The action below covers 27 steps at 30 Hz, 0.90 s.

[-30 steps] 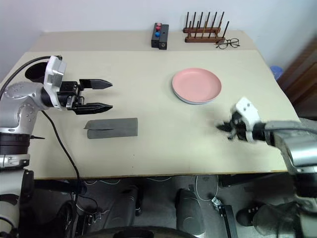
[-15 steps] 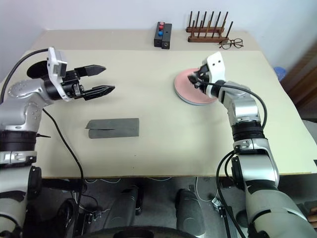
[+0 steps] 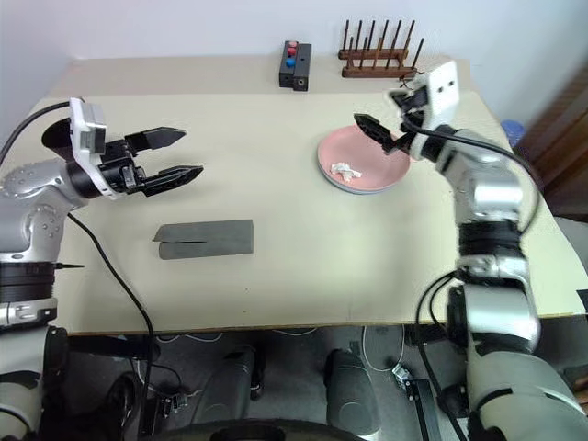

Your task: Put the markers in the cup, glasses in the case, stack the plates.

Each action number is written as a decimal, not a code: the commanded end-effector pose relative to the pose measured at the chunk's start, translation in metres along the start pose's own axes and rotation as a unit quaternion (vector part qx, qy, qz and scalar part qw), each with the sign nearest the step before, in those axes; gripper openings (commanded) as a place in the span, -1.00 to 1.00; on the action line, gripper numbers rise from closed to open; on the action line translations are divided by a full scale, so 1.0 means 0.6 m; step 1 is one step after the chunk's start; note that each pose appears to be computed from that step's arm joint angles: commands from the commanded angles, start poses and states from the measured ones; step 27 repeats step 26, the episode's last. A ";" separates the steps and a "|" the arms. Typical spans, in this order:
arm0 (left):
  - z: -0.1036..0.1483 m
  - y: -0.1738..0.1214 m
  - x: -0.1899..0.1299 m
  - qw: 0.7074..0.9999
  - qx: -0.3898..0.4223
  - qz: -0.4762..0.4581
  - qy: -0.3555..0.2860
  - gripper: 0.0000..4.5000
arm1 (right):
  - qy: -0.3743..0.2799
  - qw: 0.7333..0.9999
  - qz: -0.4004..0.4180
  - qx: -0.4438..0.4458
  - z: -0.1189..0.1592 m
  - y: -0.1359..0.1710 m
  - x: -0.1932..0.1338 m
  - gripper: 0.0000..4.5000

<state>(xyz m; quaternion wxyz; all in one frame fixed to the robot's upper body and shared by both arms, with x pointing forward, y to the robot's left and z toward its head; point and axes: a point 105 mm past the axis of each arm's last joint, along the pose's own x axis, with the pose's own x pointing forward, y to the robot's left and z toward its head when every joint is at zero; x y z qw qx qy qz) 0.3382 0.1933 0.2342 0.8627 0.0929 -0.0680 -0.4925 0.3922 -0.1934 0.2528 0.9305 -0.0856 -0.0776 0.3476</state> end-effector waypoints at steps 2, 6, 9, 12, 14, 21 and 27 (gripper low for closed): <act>0.011 -0.005 -0.026 1.000 0.020 -0.001 -0.012 1.00 | 0.039 0.980 0.190 0.045 0.000 0.116 -0.075 0.98; -0.008 -0.023 -0.040 1.000 0.000 -0.013 -0.001 1.00 | 0.042 0.976 0.210 0.034 0.009 0.151 -0.090 0.98; -0.024 -0.029 -0.054 1.000 -0.002 -0.010 0.007 1.00 | 0.069 0.978 0.194 0.031 0.004 0.143 -0.097 0.98; -0.035 -0.036 -0.053 1.000 -0.001 -0.014 0.011 1.00 | 0.091 0.977 0.188 0.031 0.007 0.130 -0.109 0.98; -0.041 -0.038 -0.047 1.000 0.004 -0.018 0.012 1.00 | 0.101 0.977 0.185 0.028 0.006 0.126 -0.112 0.98; -0.039 -0.046 -0.041 0.999 -0.031 -0.040 0.007 1.00 | 0.116 0.979 0.169 0.024 -0.007 0.127 -0.118 0.98; -0.035 -0.039 -0.041 0.999 -0.014 -0.030 0.001 1.00 | 0.120 0.980 0.160 0.016 -0.011 0.123 -0.117 0.98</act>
